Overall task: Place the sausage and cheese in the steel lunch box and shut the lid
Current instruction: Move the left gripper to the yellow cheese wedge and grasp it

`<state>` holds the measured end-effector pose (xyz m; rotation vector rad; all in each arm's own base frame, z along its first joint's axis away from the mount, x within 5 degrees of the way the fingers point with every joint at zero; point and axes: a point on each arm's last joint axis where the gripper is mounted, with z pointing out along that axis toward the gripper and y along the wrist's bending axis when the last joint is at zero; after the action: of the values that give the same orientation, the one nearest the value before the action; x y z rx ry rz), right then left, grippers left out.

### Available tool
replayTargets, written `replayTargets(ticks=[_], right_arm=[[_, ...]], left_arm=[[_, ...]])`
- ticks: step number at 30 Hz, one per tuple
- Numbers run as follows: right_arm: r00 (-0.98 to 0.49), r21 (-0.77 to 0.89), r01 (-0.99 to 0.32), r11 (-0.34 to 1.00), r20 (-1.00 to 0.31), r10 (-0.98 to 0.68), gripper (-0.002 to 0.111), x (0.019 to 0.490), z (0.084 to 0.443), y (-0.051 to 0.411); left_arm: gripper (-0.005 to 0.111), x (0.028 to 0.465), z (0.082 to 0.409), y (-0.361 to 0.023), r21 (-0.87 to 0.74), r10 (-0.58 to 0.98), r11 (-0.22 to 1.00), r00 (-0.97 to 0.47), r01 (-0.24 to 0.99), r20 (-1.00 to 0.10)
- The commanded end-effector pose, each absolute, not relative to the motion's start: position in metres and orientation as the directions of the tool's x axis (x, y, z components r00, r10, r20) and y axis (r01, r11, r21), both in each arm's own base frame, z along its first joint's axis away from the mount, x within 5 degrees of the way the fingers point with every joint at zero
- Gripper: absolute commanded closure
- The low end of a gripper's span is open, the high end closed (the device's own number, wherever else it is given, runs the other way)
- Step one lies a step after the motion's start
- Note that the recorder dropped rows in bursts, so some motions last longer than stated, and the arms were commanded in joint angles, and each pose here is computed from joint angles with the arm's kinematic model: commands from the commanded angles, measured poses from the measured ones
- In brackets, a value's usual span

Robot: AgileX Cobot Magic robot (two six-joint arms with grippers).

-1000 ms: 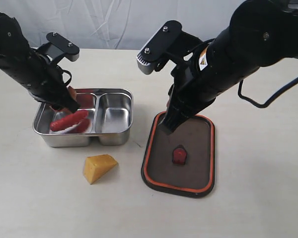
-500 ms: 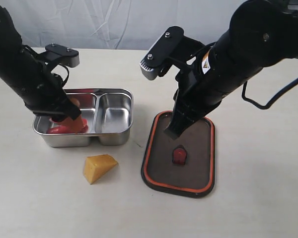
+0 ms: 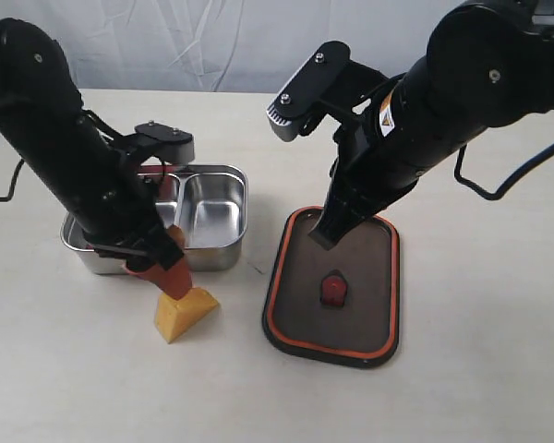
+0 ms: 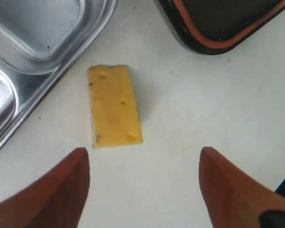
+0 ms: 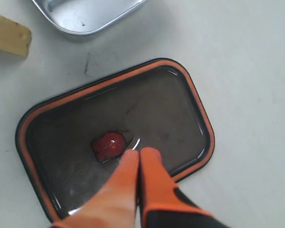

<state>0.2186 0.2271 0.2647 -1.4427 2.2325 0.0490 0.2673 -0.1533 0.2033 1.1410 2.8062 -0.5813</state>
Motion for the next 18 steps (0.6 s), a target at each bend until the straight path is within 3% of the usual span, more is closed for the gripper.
replayTargets(ticks=[1,18], right_arm=[[-0.324,-0.235,-0.864,0.445,-0.416,-0.85,0.108,0.219,0.267,0.225],[-0.323,-0.236,-0.864,0.445,-0.419,-0.849,0.108,0.219,0.268,0.226]], left_arm=[[0.044,0.261,0.199,-0.163,-0.265,0.713,0.618,-0.67,0.74,-0.208],[0.044,0.274,0.156,-0.166,-0.262,0.717,0.641,-0.685,0.721,-0.129]])
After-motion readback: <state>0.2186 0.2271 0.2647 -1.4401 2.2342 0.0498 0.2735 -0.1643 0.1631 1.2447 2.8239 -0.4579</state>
